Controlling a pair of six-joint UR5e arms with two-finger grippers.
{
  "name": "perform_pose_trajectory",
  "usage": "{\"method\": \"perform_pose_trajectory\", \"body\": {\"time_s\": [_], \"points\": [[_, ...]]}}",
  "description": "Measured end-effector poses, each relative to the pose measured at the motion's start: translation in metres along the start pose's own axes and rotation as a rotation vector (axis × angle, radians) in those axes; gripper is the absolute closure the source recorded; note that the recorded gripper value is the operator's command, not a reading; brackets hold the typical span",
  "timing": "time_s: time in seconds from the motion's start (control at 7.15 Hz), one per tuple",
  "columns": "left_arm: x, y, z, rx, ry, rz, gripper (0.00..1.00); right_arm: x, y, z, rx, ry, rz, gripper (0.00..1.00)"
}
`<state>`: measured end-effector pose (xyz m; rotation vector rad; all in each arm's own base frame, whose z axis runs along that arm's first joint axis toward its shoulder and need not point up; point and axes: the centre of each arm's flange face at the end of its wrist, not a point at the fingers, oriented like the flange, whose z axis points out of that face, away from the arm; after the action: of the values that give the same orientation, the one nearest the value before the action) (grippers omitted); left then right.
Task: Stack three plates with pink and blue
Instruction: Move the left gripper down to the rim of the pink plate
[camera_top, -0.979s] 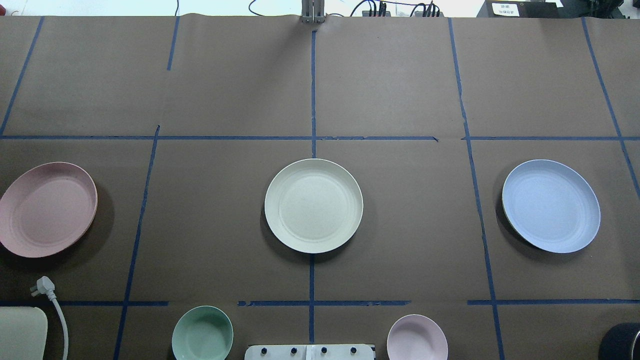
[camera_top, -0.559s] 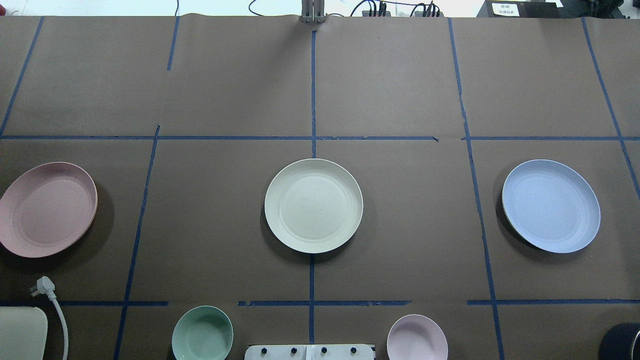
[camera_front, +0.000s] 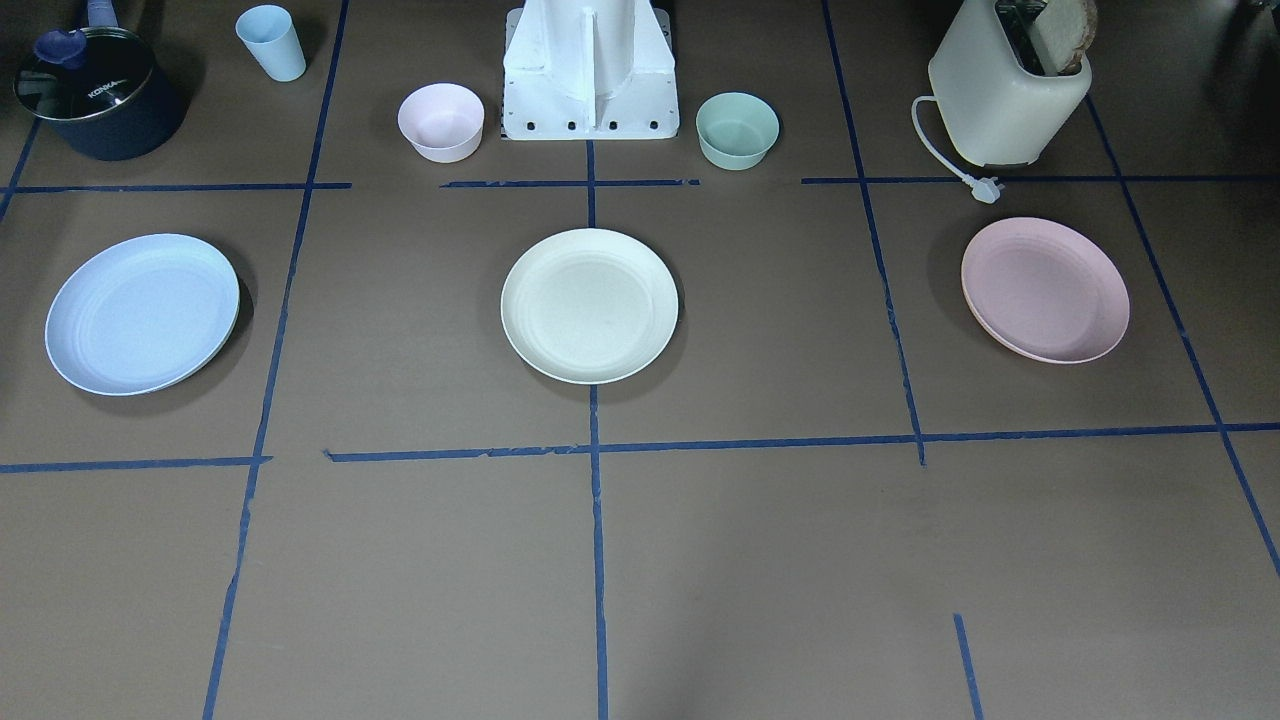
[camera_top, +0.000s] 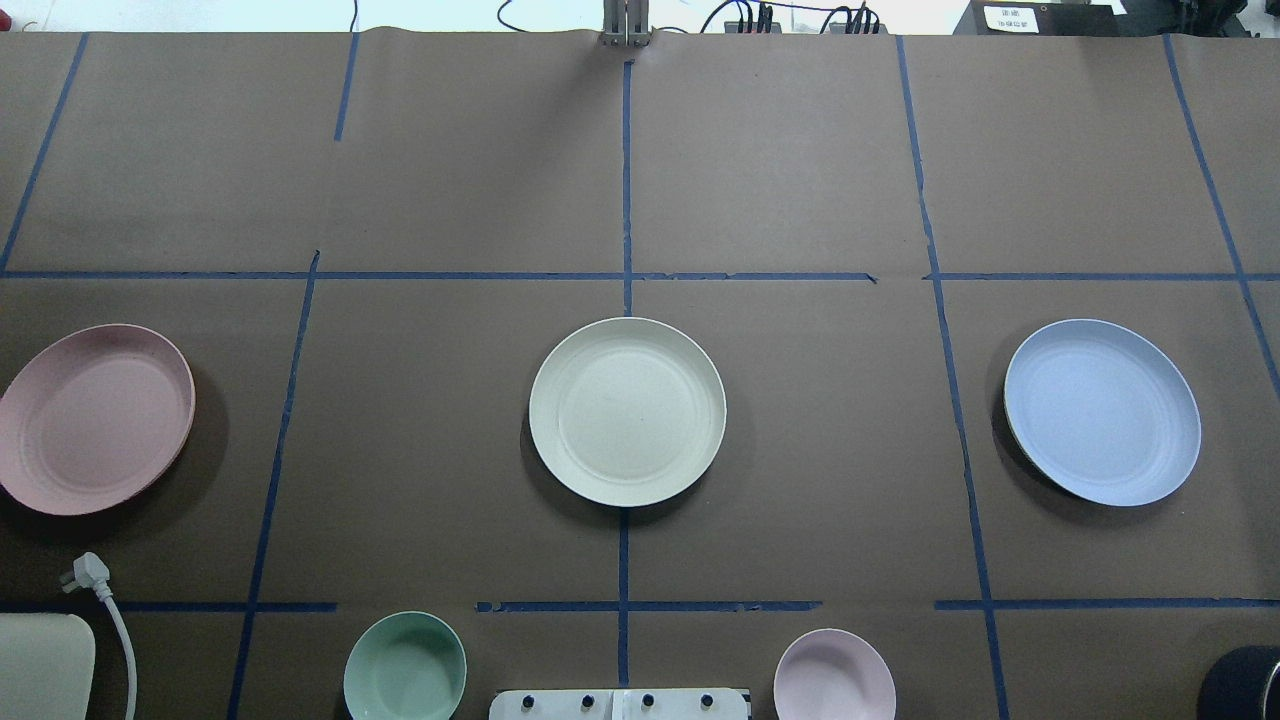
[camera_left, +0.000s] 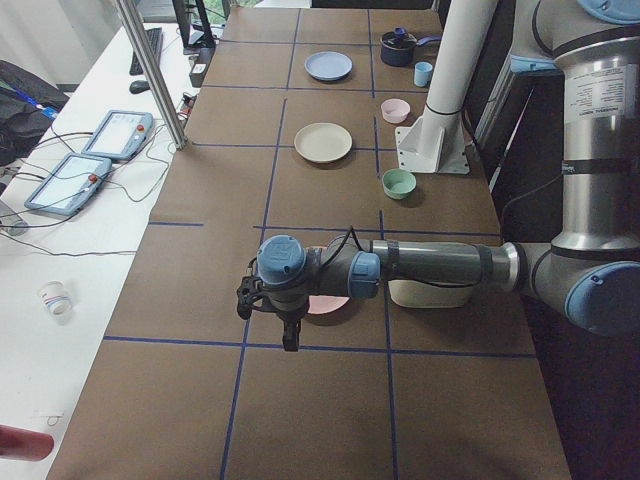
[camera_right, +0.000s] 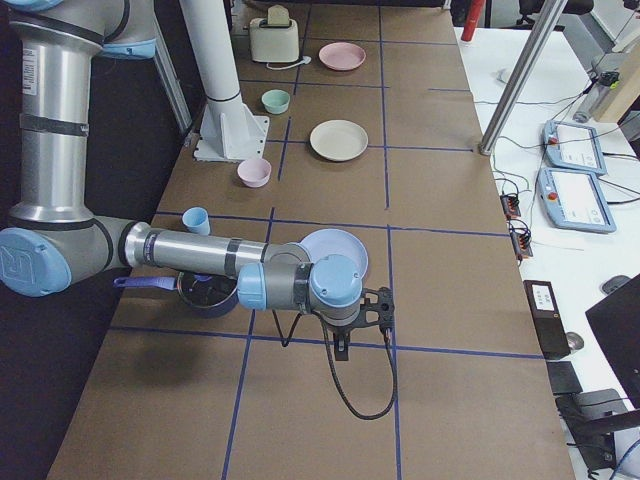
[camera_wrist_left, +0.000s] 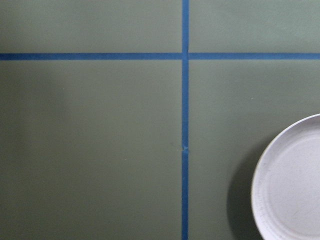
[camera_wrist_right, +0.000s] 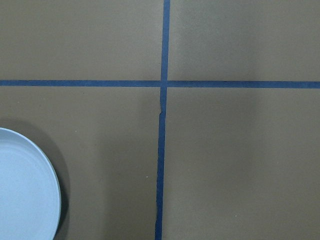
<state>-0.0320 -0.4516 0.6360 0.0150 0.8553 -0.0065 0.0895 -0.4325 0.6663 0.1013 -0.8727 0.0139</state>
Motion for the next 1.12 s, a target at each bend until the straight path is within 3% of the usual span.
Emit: {"method": "perform_pose_trajectory", "body": {"time_s": [0.56,1.12], "points": [[0.053,0.033,0.080,0.034,0.063,-0.075,0.02,-0.001,-0.001,-0.001,0.005,0.002,-0.006,0.00],[0.069,0.043,0.145,0.063,0.013,-0.126,0.07,-0.002,-0.002,-0.002,0.008,0.005,-0.010,0.00]]}}
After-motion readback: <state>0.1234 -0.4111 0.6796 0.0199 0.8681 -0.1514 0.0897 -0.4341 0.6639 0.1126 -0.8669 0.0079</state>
